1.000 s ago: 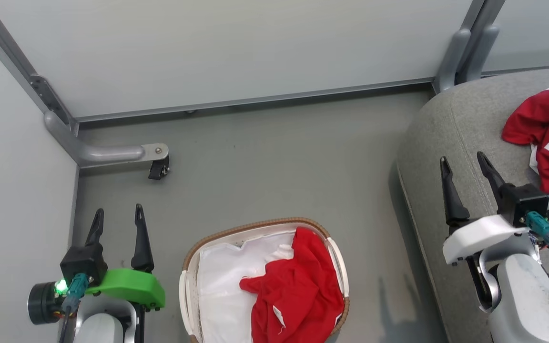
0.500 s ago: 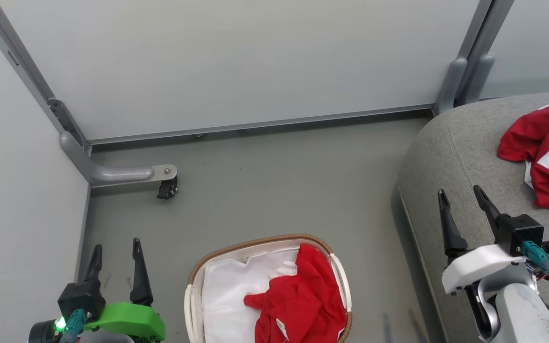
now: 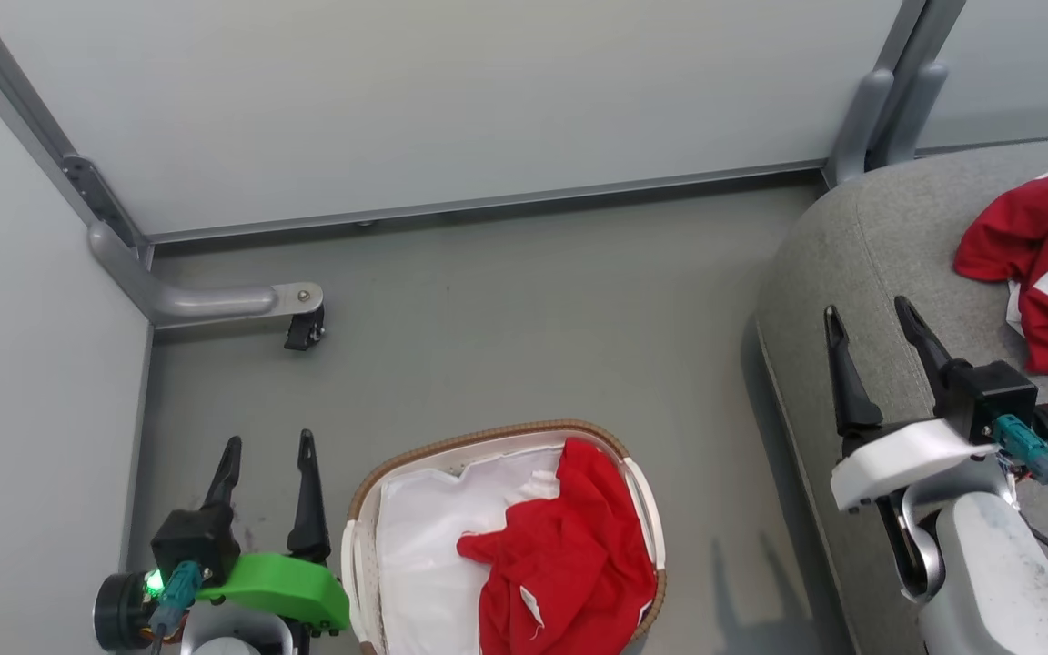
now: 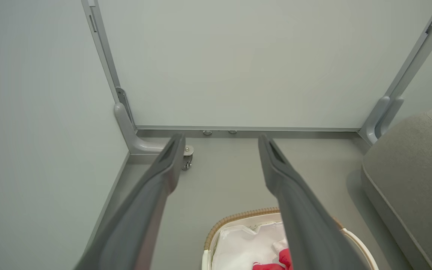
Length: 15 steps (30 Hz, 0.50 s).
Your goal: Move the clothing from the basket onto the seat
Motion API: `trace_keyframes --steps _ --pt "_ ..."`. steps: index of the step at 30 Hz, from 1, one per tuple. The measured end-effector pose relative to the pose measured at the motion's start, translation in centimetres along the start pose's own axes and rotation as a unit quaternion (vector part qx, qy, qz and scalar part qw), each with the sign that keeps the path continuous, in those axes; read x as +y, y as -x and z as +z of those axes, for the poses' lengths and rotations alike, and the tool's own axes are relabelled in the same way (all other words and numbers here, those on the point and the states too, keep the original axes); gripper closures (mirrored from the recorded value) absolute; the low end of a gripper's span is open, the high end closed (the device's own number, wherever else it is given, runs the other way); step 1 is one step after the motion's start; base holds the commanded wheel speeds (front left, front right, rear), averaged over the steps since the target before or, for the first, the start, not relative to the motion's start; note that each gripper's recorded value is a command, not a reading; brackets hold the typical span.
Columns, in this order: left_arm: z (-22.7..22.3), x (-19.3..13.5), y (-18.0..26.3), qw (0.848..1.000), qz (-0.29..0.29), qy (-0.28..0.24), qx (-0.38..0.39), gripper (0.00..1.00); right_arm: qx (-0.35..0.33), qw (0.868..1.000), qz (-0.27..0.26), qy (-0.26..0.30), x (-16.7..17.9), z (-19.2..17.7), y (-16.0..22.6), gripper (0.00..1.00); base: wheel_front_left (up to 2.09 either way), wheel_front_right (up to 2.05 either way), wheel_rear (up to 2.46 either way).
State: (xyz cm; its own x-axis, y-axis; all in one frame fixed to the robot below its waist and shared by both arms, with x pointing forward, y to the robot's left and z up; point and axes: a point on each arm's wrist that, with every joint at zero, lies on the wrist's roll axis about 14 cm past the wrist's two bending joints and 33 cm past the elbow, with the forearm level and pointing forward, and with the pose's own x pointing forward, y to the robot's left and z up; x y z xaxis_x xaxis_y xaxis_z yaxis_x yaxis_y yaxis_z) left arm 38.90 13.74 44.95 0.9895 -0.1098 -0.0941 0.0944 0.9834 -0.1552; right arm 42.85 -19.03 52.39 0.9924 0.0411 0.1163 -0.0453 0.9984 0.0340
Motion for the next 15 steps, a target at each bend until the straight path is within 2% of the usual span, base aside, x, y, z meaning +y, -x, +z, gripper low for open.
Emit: trace_keyframes --steps 9,15 --pt "-3.2 -4.0 -3.0 0.996 -0.072 0.013 0.049 0.0 -0.026 1.0 0.006 0.001 0.1 1.0 -3.3 0.0 0.0 0.0 0.0" --pt "-6.5 -7.2 -5.0 0.986 -0.133 0.022 0.095 0.0 -0.035 0.999 0.01 0.005 0.0 0.9 -5.4 0.0 0.0 0.0 0.0"
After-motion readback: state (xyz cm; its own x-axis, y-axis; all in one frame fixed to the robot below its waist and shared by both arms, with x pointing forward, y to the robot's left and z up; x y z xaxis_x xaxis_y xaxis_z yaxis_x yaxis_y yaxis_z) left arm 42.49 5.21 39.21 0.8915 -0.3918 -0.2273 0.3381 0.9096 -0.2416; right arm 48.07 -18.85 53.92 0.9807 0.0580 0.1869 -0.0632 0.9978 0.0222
